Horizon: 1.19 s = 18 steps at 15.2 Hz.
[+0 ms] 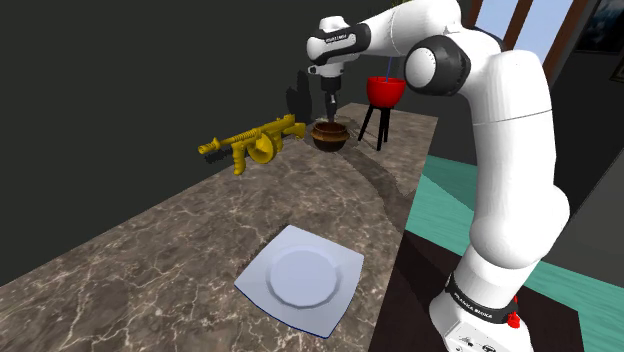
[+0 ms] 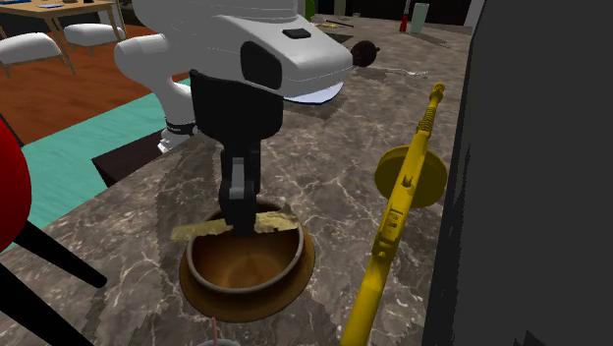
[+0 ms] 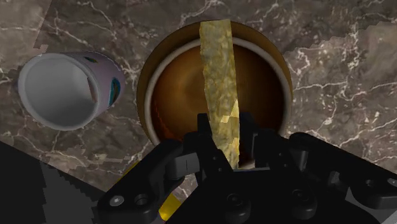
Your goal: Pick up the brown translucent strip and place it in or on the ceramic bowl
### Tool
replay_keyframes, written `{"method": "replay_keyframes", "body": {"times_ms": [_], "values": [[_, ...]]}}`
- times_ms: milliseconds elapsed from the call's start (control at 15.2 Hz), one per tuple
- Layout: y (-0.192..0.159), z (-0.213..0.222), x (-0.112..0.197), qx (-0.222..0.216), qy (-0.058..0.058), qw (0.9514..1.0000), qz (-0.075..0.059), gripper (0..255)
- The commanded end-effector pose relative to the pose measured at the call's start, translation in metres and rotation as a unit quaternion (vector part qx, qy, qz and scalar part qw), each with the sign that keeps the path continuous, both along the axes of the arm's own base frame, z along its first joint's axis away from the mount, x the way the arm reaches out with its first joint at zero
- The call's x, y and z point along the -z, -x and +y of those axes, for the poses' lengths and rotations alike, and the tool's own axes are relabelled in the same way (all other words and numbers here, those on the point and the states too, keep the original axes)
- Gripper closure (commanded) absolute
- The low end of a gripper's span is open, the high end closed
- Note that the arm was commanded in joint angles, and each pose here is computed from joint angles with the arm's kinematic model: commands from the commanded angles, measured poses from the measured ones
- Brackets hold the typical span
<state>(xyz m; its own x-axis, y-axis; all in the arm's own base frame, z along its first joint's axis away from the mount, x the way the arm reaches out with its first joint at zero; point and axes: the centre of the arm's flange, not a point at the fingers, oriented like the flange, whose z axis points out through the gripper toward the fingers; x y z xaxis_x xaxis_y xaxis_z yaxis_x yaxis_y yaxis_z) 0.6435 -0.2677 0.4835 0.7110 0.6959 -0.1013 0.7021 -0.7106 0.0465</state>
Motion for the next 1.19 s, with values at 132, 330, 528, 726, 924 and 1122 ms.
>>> {"method": "replay_keyframes", "body": {"times_ms": [132, 330, 528, 726, 924, 1122], "values": [[0.0, 0.0, 0.021, 0.0, 0.0, 1.0, 0.0, 255], [0.0, 0.0, 0.026, 0.0, 0.0, 1.0, 0.0, 255], [0.0, 0.0, 0.026, 0.0, 0.0, 1.0, 0.0, 255], [0.0, 0.0, 0.026, 0.0, 0.0, 1.0, 0.0, 255], [0.001, 0.0, 0.026, 0.0, 0.0, 1.0, 0.0, 0], [0.0, 0.0, 0.026, 0.0, 0.0, 1.0, 0.0, 0]]}}
